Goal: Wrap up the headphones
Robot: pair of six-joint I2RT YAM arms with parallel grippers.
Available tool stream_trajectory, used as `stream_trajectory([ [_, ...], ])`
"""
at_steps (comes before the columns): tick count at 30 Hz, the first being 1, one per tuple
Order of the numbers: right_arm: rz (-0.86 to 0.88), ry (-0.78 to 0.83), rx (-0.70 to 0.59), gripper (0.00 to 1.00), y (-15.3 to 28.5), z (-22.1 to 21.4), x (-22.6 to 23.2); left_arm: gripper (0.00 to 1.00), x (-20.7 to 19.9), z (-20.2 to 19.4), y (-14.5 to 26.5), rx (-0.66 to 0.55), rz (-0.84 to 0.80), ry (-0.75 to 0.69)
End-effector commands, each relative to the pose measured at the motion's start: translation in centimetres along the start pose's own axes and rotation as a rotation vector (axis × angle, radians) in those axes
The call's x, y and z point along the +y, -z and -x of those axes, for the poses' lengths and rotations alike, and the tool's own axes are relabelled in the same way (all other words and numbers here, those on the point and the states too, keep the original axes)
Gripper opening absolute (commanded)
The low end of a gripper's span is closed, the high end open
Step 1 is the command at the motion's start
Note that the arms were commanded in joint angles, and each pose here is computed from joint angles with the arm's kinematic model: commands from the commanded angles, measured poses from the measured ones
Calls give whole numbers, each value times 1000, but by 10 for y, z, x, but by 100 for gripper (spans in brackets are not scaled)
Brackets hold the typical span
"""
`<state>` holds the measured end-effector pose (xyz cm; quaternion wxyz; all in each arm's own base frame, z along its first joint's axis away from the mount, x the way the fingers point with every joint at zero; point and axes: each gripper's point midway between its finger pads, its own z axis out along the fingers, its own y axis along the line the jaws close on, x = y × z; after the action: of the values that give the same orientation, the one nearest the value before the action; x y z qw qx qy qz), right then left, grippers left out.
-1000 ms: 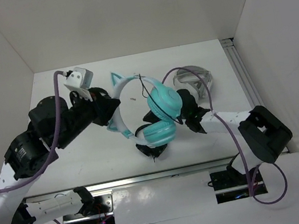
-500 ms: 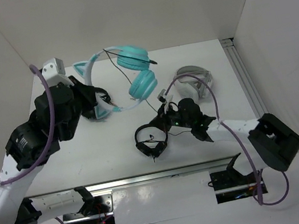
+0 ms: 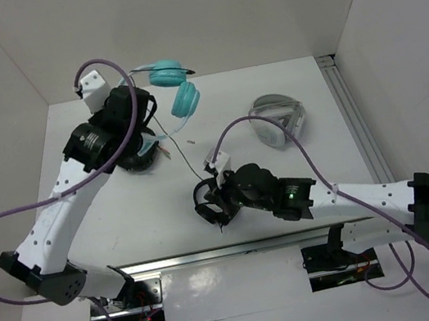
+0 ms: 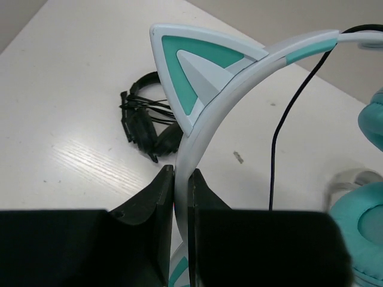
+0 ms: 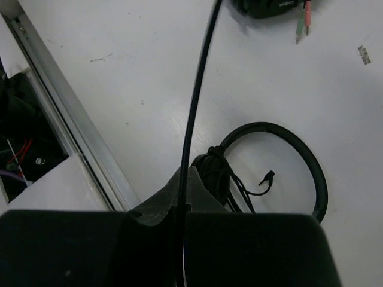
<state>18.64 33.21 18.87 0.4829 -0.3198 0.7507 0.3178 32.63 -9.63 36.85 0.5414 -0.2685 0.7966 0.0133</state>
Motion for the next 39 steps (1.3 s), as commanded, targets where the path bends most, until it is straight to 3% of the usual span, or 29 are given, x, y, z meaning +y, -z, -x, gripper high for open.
stream_trajectory([
  [1, -107, 69, -6, 0, 19, 29, 1, 0, 3, 17, -13, -87, 79, 15],
  [7, -140, 138, -61, 0, 39, 85, 7, 0, 13, -29, -43, 17, 218, -265],
  [13, -431, 268, -64, 0, 49, 107, -47, 0, 9, -87, -34, 203, 89, -583],
  [17, -559, 274, -88, 0, 60, 127, -74, 0, 21, -140, -20, 344, -45, -697],
  [24, -668, 288, -128, 3, 70, 145, -104, 0, 22, -185, 31, 460, -327, -788],
  [28, -679, 280, -155, 3, 73, 147, -123, 0, 10, -210, 69, 537, -572, -814],
  [32, -670, 273, -177, 3, 72, 152, -136, 0, 8, -214, 97, 549, -708, -828],
  [39, -664, 285, -132, 3, 65, 140, -159, 0, 19, -196, 117, 520, -741, -802],
])
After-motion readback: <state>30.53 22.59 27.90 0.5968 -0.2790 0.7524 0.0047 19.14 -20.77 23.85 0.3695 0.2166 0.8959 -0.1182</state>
